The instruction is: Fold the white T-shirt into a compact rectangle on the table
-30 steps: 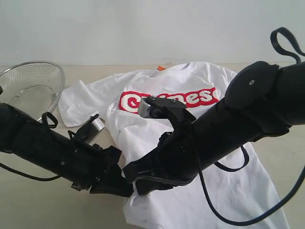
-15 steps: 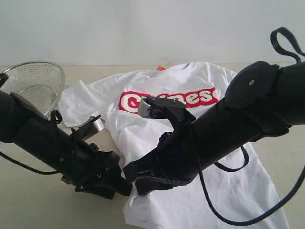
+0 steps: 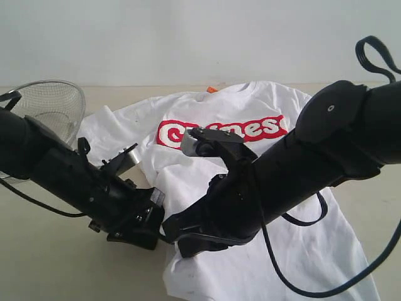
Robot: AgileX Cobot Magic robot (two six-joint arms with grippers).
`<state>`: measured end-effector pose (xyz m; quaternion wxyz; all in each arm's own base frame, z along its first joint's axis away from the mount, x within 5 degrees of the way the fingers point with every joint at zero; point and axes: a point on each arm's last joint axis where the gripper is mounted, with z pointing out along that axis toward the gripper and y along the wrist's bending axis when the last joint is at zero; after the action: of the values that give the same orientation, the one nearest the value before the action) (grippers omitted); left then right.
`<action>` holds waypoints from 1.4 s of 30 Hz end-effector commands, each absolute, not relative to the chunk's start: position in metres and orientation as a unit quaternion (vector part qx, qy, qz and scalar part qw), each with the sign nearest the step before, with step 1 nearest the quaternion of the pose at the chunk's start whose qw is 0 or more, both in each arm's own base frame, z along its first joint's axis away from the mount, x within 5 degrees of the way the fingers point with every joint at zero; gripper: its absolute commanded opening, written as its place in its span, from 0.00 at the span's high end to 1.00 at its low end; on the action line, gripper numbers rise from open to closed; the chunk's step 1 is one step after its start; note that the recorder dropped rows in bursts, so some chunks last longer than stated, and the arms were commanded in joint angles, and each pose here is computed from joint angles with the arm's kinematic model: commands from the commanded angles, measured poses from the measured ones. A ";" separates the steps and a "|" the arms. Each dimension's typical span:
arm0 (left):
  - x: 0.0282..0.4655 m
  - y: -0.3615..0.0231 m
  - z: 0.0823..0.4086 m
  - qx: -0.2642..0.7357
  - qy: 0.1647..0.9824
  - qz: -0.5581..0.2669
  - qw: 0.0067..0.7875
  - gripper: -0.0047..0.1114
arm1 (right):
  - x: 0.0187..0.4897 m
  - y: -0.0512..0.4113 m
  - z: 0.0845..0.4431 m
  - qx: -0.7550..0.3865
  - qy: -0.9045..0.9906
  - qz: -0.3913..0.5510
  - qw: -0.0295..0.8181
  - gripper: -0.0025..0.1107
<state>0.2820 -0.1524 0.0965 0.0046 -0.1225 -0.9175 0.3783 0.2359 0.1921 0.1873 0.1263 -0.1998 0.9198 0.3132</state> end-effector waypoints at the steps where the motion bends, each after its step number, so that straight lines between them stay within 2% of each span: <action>1: 0.279 -0.155 0.088 -0.121 -0.913 0.387 0.035 0.47 | 0.235 0.192 0.191 -0.203 0.917 0.316 0.132 0.98; 8: 0.264 -0.158 0.096 -0.174 -0.875 0.437 0.115 0.47 | 0.235 0.192 0.191 -0.202 0.918 0.315 0.136 0.98; 18: 0.256 -0.159 0.104 -0.159 -0.855 0.466 0.167 0.47 | 0.238 0.191 0.191 -0.195 0.919 0.308 0.150 0.98; 26: 0.239 -0.147 0.094 -0.171 -0.868 0.409 0.222 0.47 | 0.241 0.191 0.191 -0.188 0.920 0.304 0.161 0.98; 28: 0.232 -0.144 0.092 -0.153 -0.882 0.400 0.199 0.47 | 0.241 0.191 0.191 -0.188 0.920 0.304 0.161 0.98; 31: 0.217 -0.138 0.099 -0.139 -0.899 0.392 0.136 0.56 | 0.242 0.190 0.191 -0.186 0.920 0.301 0.166 0.98; 33: 0.211 -0.138 0.114 -0.136 -0.895 0.417 0.079 0.62 | 0.242 0.190 0.191 -0.185 0.921 0.301 0.166 0.98; 36: 0.211 -0.144 0.147 -0.179 -0.870 0.456 -0.045 0.64 | 0.243 0.190 0.191 -0.184 0.921 0.299 0.171 0.98; 38: 0.208 -0.145 0.159 -0.213 -0.876 0.423 -0.087 0.64 | 0.244 0.190 0.191 -0.183 0.921 0.297 0.173 0.98; 42: 0.200 -0.147 0.168 -0.251 -0.885 0.374 -0.115 0.64 | 0.244 0.190 0.191 -0.182 0.921 0.297 0.174 0.98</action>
<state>0.2067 -0.1453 0.1635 -0.0974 -0.2272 -0.8815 0.4022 0.2442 0.1902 0.1875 0.1665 -0.1843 0.9225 0.2954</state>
